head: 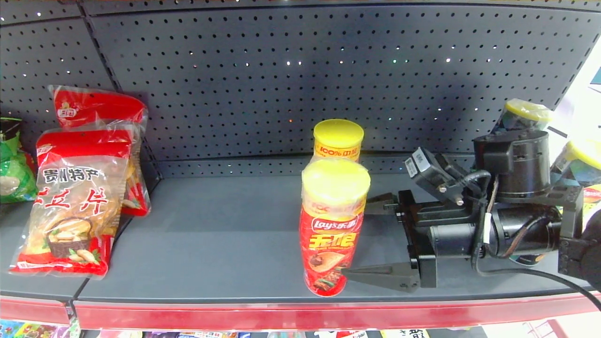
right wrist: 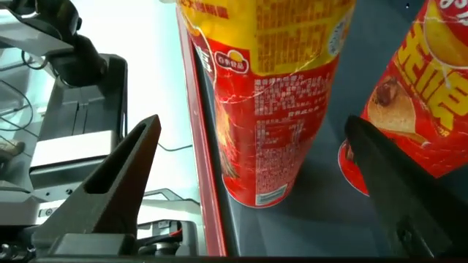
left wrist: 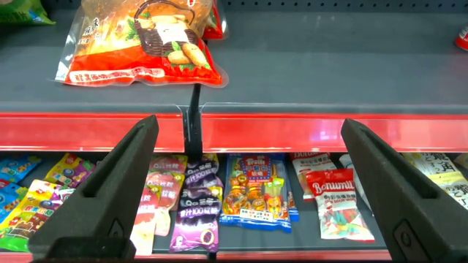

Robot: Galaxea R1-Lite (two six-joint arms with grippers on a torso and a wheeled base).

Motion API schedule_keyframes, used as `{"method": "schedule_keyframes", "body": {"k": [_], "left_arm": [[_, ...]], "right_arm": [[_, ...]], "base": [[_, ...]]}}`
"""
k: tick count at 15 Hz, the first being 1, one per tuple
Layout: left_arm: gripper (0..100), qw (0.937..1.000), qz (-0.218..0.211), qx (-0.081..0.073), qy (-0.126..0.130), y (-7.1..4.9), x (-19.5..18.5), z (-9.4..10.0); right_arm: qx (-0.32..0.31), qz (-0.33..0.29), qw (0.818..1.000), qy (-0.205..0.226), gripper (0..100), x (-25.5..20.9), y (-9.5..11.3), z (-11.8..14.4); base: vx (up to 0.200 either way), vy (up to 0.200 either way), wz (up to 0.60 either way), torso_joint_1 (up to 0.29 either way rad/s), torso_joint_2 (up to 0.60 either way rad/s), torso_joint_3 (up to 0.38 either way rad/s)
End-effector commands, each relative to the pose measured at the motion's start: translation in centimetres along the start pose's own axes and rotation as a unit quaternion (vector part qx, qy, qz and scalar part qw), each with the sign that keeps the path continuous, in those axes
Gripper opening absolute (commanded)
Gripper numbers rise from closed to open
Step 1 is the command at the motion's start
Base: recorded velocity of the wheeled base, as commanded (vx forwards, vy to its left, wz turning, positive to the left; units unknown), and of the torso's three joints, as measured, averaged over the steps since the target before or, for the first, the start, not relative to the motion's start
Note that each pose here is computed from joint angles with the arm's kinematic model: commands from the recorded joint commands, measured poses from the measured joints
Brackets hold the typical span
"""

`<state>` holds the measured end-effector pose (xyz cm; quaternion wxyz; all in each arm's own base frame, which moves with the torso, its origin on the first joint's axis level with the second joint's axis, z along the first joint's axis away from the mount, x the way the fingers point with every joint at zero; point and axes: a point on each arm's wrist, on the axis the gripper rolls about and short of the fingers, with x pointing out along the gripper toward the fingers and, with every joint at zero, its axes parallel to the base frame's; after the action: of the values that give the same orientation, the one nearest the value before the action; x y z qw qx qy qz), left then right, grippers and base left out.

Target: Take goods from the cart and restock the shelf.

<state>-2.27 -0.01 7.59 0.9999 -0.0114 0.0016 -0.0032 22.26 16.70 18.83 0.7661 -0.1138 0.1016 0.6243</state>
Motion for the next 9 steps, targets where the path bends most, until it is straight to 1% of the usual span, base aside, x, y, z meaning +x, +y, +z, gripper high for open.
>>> {"method": "schedule_keyframes", "body": {"k": [1,5,9], "left_arm": [[100,1.0000,0.000,0.000,0.001,0.00,0.01,0.00],[100,1.0000,0.000,0.000,0.001,0.00,0.01,0.00],[100,1.0000,0.000,0.000,0.001,0.00,0.01,0.00]], "right_arm": [[0.000,0.000,1.000,0.000,100,-0.04,0.07,0.00],[0.006,-0.002,1.000,0.008,100,-0.69,0.68,-0.07],[0.004,-0.003,1.000,0.006,100,-0.91,0.85,0.04]], "base": [[0.000,0.000,0.00,0.000,0.00,0.000],[0.000,0.000,0.00,0.000,0.00,0.000],[0.000,0.000,0.00,0.000,0.00,0.000]]}}
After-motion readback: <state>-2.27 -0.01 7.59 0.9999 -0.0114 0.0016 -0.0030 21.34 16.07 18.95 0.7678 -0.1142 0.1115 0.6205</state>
